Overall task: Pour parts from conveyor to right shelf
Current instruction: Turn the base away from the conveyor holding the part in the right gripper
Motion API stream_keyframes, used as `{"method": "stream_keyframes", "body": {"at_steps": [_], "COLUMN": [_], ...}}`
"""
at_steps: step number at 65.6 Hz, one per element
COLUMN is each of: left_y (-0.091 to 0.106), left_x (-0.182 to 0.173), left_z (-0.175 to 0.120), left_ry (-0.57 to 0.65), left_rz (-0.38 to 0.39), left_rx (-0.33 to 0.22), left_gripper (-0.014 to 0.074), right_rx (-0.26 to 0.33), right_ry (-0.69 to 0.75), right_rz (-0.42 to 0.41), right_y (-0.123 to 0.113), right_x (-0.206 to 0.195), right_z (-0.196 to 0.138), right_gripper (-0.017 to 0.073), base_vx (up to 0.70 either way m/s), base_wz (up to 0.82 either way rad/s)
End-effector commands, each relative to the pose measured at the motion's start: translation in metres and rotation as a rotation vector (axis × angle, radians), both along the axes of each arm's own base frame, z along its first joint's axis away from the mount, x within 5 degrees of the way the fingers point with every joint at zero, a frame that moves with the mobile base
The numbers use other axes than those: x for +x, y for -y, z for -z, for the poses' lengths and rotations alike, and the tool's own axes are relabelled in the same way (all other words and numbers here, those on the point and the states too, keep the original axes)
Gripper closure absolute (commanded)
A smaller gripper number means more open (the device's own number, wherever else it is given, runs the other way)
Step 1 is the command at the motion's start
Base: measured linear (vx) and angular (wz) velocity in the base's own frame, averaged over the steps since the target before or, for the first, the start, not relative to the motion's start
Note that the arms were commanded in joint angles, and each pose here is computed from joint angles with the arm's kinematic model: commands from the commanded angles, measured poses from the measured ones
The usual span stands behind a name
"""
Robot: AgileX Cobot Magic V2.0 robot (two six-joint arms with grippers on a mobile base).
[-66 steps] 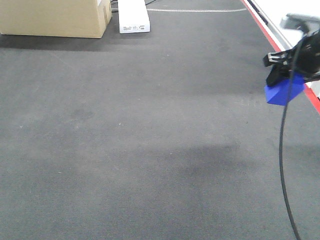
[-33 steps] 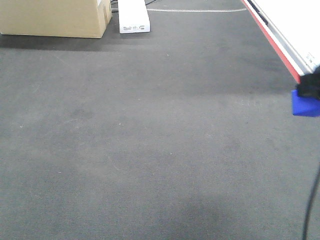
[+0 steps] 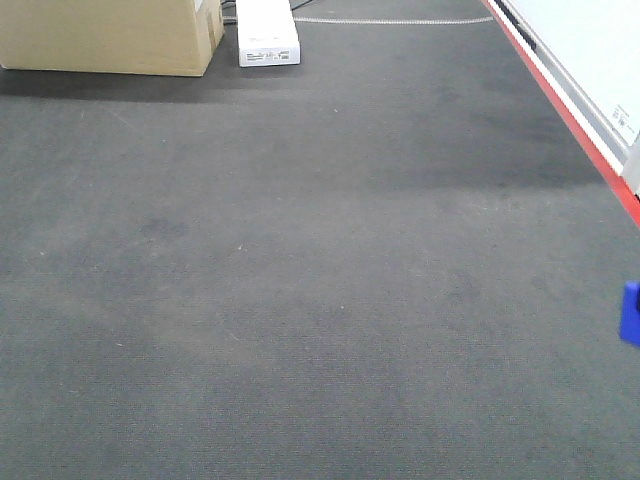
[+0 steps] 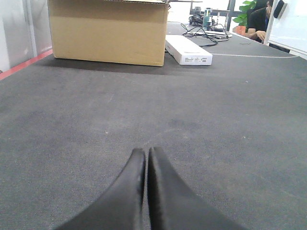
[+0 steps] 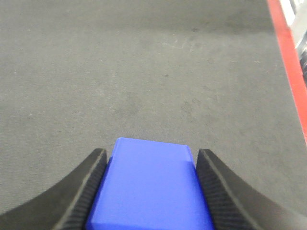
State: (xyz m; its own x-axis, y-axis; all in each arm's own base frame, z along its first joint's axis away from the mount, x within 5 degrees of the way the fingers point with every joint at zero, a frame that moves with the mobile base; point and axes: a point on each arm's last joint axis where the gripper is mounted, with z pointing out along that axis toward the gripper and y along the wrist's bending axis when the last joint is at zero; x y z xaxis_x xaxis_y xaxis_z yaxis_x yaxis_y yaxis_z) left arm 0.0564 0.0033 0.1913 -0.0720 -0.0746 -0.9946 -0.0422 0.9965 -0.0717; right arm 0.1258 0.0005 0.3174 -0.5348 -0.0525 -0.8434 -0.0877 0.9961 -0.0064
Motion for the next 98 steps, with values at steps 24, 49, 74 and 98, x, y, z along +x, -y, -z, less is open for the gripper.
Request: {"method": "stream_keyframes", "body": {"at_steps": [24, 49, 74, 98], "left_y": [0.002, 0.002, 0.002, 0.002], "left_x": [-0.001, -0.001, -0.001, -0.001], "left_z": [-0.014, -0.014, -0.014, -0.014], "left_ry": [0.106, 0.106, 0.106, 0.106], "left_rz": [0.025, 0.025, 0.025, 0.025], "left_rx": [-0.002, -0.002, -0.002, -0.002], "left_gripper": [0.06, 0.06, 0.06, 0.06], "right_rx": [-0.057, -0.116, -0.111, -0.111], "right_ry": [0.346, 0.451, 0.436, 0.436], "right_rz": [0.027, 0.002, -0.001, -0.001], "right_y": [-0.005, -0.009, -0.009, -0.009], "right_x": [-0.069, -0.092, -0.092, -0.092], "right_z": [0.028, 0.027, 0.028, 0.028], "right_gripper": [0.0564, 0.0564, 0.0564, 0.0564], "base_vx": [0.0, 0.0, 0.0, 0.0], "base_wz": [0.0, 0.0, 0.0, 0.0]}}
